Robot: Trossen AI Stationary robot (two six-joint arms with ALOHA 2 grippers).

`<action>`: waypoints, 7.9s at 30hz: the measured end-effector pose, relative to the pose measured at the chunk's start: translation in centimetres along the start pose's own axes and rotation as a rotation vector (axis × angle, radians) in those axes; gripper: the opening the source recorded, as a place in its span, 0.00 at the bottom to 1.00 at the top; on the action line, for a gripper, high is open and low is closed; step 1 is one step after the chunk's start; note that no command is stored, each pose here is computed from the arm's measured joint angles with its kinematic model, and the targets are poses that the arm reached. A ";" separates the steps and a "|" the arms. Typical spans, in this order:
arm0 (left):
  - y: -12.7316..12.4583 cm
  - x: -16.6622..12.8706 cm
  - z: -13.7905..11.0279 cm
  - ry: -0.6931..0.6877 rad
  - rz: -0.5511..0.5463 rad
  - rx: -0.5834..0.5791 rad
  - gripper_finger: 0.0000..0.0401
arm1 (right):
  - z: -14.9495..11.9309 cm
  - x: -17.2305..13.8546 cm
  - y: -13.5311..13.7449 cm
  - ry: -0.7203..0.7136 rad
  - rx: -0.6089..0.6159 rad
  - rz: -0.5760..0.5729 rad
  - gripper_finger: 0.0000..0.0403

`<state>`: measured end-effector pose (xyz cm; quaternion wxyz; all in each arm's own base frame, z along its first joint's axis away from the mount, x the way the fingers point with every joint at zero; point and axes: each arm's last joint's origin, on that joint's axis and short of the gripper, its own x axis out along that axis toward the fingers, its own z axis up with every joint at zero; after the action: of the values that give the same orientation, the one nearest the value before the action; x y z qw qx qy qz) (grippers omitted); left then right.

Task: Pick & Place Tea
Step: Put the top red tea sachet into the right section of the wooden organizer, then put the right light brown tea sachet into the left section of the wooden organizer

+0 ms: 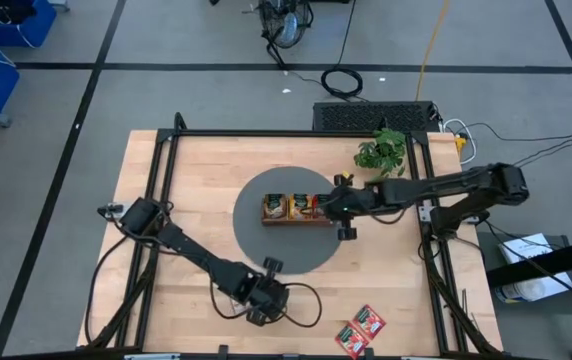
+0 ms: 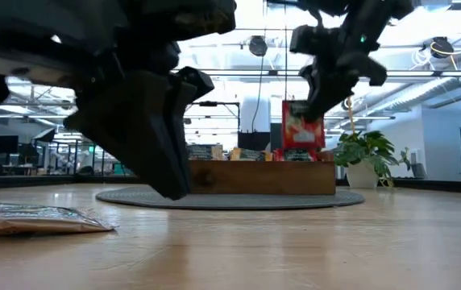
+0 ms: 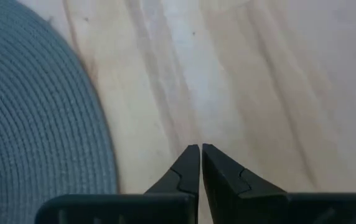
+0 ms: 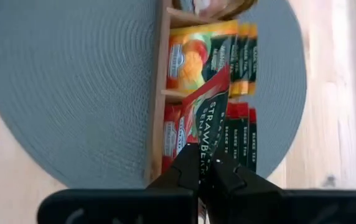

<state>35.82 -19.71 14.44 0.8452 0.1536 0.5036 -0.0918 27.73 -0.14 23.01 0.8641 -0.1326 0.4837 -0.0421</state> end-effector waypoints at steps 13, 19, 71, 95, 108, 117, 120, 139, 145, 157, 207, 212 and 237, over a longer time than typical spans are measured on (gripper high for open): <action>-1.0 -0.2 0.0 -0.019 -0.013 -0.069 0.06 | -0.2 2.7 0.6 0.046 -0.055 -0.030 0.00; -1.0 -0.3 0.1 -0.021 -0.013 -0.068 0.06 | -1.3 3.7 0.5 0.036 -0.033 -0.050 0.00; -10.0 -5.4 -4.7 0.158 0.039 -0.543 0.06 | 2.8 6.2 13.0 -0.650 -0.150 0.647 0.09; -4.8 -2.3 -6.2 0.222 0.199 -0.591 0.06 | 2.6 10.1 10.6 -0.661 -0.059 0.590 0.01; -3.8 -2.2 -5.5 0.168 0.219 -0.509 0.06 | 2.5 10.2 10.7 -0.646 -0.059 0.591 0.01; -5.3 -4.6 -3.0 -0.019 0.174 -0.494 0.06 | 2.4 10.3 10.7 -0.646 -0.059 0.592 0.01; -5.3 -3.8 -2.1 -0.078 0.110 -0.486 0.06 | 2.3 10.8 10.8 -0.645 -0.058 0.591 0.01; -4.9 -1.0 -4.8 -0.012 0.114 -0.555 0.06 | 2.2 11.8 9.9 -0.642 0.049 0.616 0.01; -4.7 -0.1 -6.4 -0.043 0.116 -0.600 0.06 | 3.2 11.6 9.7 -0.614 0.195 0.662 0.01; -4.7 0.4 -7.0 -0.069 0.127 -0.567 0.06 | 2.9 13.1 9.7 -0.378 0.475 0.723 0.24; -4.5 0.6 -6.9 -0.091 0.158 -0.454 0.06 | 3.7 15.6 10.2 -0.261 0.508 0.640 0.34; -4.2 0.7 -6.6 -0.103 0.159 -0.445 0.06 | 3.7 15.4 10.6 -0.265 0.492 0.656 0.34; -3.0 1.3 -5.8 -0.199 0.154 -0.365 0.06 | 3.9 15.2 11.5 -0.370 0.267 0.633 0.01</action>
<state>30.74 -20.53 10.24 0.9090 0.0264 0.4128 0.0508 38.43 8.60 9.36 0.9166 0.1315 0.3268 0.1888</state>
